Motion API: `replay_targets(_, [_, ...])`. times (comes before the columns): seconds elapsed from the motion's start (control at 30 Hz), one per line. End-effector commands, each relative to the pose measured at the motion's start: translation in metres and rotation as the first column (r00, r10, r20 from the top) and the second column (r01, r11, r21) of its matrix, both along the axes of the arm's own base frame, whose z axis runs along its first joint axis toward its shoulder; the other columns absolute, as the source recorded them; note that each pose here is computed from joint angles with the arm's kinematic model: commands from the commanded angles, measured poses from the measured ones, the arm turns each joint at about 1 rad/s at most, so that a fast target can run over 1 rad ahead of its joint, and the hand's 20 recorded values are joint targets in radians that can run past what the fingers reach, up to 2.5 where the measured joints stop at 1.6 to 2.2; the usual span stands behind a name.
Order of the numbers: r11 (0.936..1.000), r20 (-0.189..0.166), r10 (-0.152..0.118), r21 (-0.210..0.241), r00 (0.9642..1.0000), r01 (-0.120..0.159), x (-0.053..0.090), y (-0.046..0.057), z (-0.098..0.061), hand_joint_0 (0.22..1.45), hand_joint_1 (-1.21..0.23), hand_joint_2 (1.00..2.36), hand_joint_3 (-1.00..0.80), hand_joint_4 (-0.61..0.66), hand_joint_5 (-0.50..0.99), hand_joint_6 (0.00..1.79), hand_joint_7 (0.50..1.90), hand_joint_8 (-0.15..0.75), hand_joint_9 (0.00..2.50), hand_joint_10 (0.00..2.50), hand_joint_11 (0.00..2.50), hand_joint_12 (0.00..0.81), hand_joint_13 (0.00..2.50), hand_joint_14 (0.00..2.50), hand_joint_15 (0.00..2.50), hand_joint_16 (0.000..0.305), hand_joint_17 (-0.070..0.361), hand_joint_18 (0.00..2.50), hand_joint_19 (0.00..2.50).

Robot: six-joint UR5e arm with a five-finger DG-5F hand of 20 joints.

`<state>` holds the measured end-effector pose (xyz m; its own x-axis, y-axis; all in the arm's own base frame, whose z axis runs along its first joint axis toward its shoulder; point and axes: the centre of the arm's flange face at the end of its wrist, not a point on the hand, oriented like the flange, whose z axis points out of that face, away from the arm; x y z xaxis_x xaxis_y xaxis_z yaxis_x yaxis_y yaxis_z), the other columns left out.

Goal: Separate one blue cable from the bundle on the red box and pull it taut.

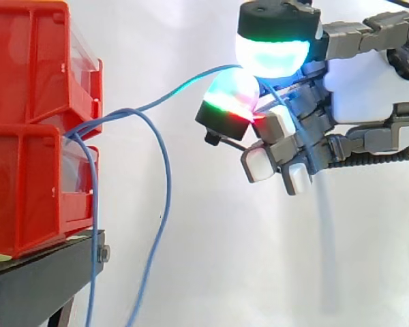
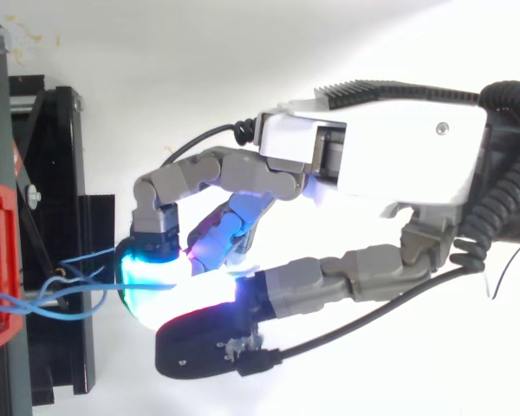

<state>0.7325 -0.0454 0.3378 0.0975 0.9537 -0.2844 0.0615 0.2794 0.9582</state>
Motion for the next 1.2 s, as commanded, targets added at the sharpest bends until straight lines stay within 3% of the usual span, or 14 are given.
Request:
replay_targets(0.0, [1.0, 0.0, -0.001, -0.001, 1.0, 0.001, 0.0, -0.001, 0.0, 0.63, -0.66, 1.01, -0.12, 0.22, -0.08, 0.59, 1.19, 0.348, 1.03, 0.01, 0.86, 0.372, 0.89, 0.01, 0.46, 0.044, 0.099, 0.95, 0.52])
replay_targets(0.33, [0.9998, -0.002, 0.001, -0.019, 1.0, -0.001, 0.0, 0.0, 0.0, 0.61, -0.65, 1.01, -0.17, 0.22, -0.08, 0.59, 1.19, 0.348, 1.04, 0.01, 0.85, 0.371, 0.89, 0.01, 0.46, 0.045, 0.101, 0.96, 0.54])
replay_targets(0.53, [0.9999, -0.001, -0.011, -0.013, 0.9999, 0.011, -0.001, -0.008, 0.0, 0.61, -0.66, 1.01, -0.18, 0.21, -0.08, 0.59, 1.19, 0.351, 1.04, 0.01, 0.84, 0.374, 0.89, 0.01, 0.46, 0.045, 0.101, 0.96, 0.53])
replay_targets(0.67, [0.9998, 0.02, -0.013, -0.014, 0.9997, 0.013, -0.005, -0.01, 0.016, 0.62, -0.68, 1.01, -0.15, 0.21, -0.08, 0.6, 1.18, 0.35, 1.03, 0.01, 0.86, 0.375, 0.89, 0.01, 0.46, 0.044, 0.1, 0.95, 0.53])
replay_targets(0.77, [0.9995, 0.041, -0.017, -0.026, 0.999, 0.018, -0.013, -0.014, 0.039, 0.62, -0.69, 1.01, -0.15, 0.21, -0.09, 0.61, 1.16, 0.342, 1.02, 0.01, 0.86, 0.373, 0.87, 0.01, 0.47, 0.044, 0.098, 0.93, 0.52])
replay_targets(0.9, [0.9971, 0.002, -0.03, -0.07, 0.9996, 0.03, -0.021, -0.016, 0.044, 0.62, -0.72, 1.01, -0.14, 0.21, -0.09, 0.61, 1.15, 0.338, 1.01, 0.01, 0.86, 0.371, 0.86, 0.01, 0.47, 0.043, 0.097, 0.92, 0.51])
replay_targets(1.0, [0.9964, -0.032, -0.037, -0.077, 0.9988, 0.035, -0.024, -0.017, 0.04, 0.62, -0.73, 1.01, -0.14, 0.21, -0.1, 0.61, 1.14, 0.339, 1.0, 0.01, 0.87, 0.368, 0.86, 0.01, 0.46, 0.043, 0.097, 0.92, 0.52])
replay_targets(1.17, [0.9954, -0.053, -0.053, -0.082, 0.9972, 0.048, -0.028, -0.018, 0.031, 0.62, -0.75, 1.01, -0.14, 0.21, -0.1, 0.61, 1.14, 0.337, 0.99, 0.01, 0.86, 0.365, 0.85, 0.01, 0.46, 0.043, 0.096, 0.91, 0.52])
